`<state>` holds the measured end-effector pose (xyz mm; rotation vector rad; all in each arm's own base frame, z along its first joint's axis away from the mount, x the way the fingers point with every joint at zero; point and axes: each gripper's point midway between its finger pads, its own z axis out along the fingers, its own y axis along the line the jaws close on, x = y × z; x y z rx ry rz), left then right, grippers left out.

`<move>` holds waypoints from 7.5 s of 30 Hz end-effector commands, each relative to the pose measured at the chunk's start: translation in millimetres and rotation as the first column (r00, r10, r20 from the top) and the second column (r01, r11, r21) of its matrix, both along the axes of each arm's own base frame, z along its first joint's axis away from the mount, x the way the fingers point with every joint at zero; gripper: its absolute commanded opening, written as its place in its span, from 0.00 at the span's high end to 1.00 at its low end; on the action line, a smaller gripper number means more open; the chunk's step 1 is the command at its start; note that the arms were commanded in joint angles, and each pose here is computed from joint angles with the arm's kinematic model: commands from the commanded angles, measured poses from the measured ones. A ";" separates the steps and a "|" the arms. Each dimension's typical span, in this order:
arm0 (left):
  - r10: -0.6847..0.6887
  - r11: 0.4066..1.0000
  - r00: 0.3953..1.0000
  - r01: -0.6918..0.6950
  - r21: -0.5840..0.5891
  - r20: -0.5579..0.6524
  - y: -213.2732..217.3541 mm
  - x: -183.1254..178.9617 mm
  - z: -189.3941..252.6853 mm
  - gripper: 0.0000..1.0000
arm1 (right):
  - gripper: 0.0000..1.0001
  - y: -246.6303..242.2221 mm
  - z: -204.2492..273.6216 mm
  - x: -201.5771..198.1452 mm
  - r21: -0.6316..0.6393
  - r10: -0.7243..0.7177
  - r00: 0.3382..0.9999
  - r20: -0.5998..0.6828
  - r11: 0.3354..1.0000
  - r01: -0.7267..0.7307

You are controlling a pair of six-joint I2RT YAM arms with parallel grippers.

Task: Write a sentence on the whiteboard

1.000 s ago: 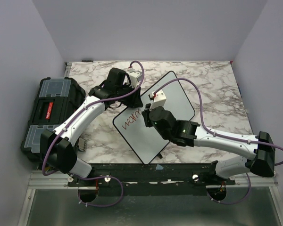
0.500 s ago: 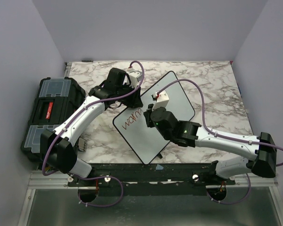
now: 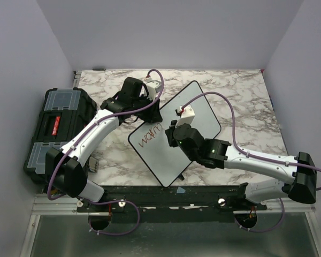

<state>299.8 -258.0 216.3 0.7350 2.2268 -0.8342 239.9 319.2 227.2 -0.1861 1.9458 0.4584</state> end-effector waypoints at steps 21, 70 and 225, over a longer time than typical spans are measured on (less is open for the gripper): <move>-0.134 0.991 0.991 0.134 -0.010 -0.016 -12.0 -38.5 2.8 1.00 | 0.99 -37.6 13.2 4.1 -0.009 -0.050 0.999 -0.002 0.999 0.050; -0.132 0.991 0.991 0.132 0.007 -0.025 -11.9 -37.3 -2.2 1.00 | 0.99 -32.3 40.5 32.1 0.010 0.103 0.993 0.062 0.995 -0.104; -0.143 0.989 0.989 0.143 0.024 -0.025 -14.2 -39.7 -5.0 1.00 | 0.99 -43.5 54.3 46.7 -0.004 0.179 0.982 0.053 0.984 -0.179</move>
